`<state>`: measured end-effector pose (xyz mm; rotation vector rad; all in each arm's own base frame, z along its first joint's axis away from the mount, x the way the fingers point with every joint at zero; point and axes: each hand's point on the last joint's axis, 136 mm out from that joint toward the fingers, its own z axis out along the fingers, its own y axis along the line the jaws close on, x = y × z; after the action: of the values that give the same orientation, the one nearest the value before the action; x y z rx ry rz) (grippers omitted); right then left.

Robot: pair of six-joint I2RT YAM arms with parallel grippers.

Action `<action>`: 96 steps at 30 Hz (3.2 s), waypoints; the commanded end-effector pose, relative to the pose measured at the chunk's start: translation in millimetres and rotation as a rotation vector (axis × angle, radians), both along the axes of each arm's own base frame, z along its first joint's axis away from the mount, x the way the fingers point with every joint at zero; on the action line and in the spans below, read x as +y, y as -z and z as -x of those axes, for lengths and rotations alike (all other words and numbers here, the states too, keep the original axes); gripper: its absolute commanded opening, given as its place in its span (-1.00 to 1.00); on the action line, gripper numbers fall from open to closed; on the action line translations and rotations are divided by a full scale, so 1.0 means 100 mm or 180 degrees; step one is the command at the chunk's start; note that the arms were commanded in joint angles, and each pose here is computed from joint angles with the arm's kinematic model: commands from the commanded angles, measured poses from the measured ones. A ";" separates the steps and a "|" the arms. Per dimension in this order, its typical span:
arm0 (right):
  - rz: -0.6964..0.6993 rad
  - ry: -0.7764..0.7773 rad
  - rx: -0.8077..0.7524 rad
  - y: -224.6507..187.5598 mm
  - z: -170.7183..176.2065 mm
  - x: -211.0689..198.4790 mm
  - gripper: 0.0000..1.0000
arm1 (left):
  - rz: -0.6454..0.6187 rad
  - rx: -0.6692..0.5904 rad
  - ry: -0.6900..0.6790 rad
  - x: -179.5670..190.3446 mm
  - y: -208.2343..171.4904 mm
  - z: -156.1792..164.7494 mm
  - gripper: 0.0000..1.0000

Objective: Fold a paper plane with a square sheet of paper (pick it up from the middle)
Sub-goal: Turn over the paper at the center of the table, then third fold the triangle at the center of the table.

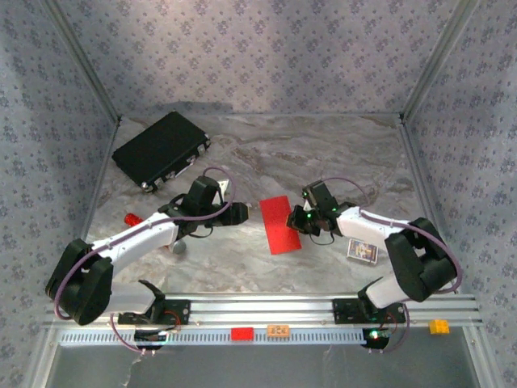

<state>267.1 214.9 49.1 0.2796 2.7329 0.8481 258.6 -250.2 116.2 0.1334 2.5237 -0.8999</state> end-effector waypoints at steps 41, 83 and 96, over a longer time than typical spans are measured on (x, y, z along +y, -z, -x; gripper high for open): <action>-0.0826 0.0284 0.0544 0.53 0.17 0.03 -0.80 | 0.0556 0.0787 -0.0064 -0.43 0.48 0.00 -0.01; -0.0678 0.0368 0.0587 0.60 0.21 -0.05 -0.79 | 0.0583 0.1197 0.0170 -0.90 0.83 0.09 -0.39; -0.0691 0.0386 0.0585 0.58 0.20 -0.06 -0.79 | 0.0625 0.1156 0.0154 -0.91 0.78 0.07 -0.38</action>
<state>265.5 225.6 19.5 0.4648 2.6477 1.2598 250.2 -334.0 31.9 -0.0545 2.7671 -1.2499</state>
